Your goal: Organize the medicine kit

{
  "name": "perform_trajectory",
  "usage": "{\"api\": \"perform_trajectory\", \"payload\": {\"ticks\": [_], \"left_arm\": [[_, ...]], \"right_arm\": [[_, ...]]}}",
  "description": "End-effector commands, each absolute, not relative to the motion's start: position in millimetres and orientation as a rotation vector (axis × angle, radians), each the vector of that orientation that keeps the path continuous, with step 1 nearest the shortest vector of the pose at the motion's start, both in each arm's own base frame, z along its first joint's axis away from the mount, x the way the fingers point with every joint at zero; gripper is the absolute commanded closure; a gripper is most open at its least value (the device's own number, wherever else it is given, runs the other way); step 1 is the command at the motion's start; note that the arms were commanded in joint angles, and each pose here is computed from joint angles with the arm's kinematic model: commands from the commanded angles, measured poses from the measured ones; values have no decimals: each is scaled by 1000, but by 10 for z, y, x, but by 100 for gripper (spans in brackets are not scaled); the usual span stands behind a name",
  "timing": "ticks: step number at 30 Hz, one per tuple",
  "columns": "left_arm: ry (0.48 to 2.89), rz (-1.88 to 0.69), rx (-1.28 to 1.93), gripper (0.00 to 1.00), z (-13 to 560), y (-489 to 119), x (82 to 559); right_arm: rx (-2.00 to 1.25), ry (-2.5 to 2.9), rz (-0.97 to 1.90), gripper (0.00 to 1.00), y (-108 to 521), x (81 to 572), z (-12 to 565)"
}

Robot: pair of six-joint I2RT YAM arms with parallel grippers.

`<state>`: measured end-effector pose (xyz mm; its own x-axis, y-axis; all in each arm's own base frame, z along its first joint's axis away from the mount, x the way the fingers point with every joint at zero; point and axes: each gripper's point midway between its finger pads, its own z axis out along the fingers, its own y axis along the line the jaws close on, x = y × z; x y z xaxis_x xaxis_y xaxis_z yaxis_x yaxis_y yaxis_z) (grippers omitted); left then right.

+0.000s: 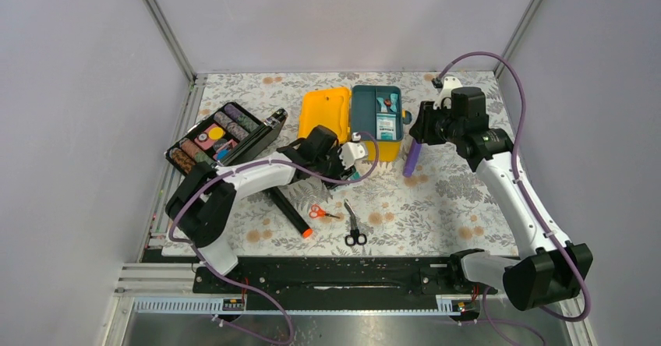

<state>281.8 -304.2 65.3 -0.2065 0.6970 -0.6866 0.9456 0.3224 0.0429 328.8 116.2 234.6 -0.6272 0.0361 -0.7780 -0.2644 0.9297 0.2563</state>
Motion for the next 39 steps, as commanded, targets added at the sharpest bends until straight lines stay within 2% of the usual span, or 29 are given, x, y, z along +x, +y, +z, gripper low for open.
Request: {"api": "perform_trajectory", "payload": {"ticks": [1,5,11,13,19,25,29,39], "left_arm": [[2008,-480,1268,46,729,-3089,3025],[2082,-454,1216,35,555,-3099,3122],[2139,-428,1204,33,301,-3115,3194],[2152,-418,1236,39,180,-3091,3171],[2167,-432,1349,69,-88,-2958,2952],[2128,-541,1347,87,107,-2974,2825],[2047,-658,1335,91,442,-3082,2809],[1754,-859,1341,93,1630,-3305,2679]], "right_arm": [[-160,2195,432,58,1150,3372,2330],[-159,2201,437,59,1160,3382,2312],[-158,2205,442,59,1163,3366,2294],[-156,2208,440,58,1157,3353,2282],[-153,2216,440,58,1158,3352,2252],[-155,2229,443,59,1165,3358,2203],[-157,2246,459,59,1187,3346,2144],[-173,2238,455,59,1197,3395,2191]]}}
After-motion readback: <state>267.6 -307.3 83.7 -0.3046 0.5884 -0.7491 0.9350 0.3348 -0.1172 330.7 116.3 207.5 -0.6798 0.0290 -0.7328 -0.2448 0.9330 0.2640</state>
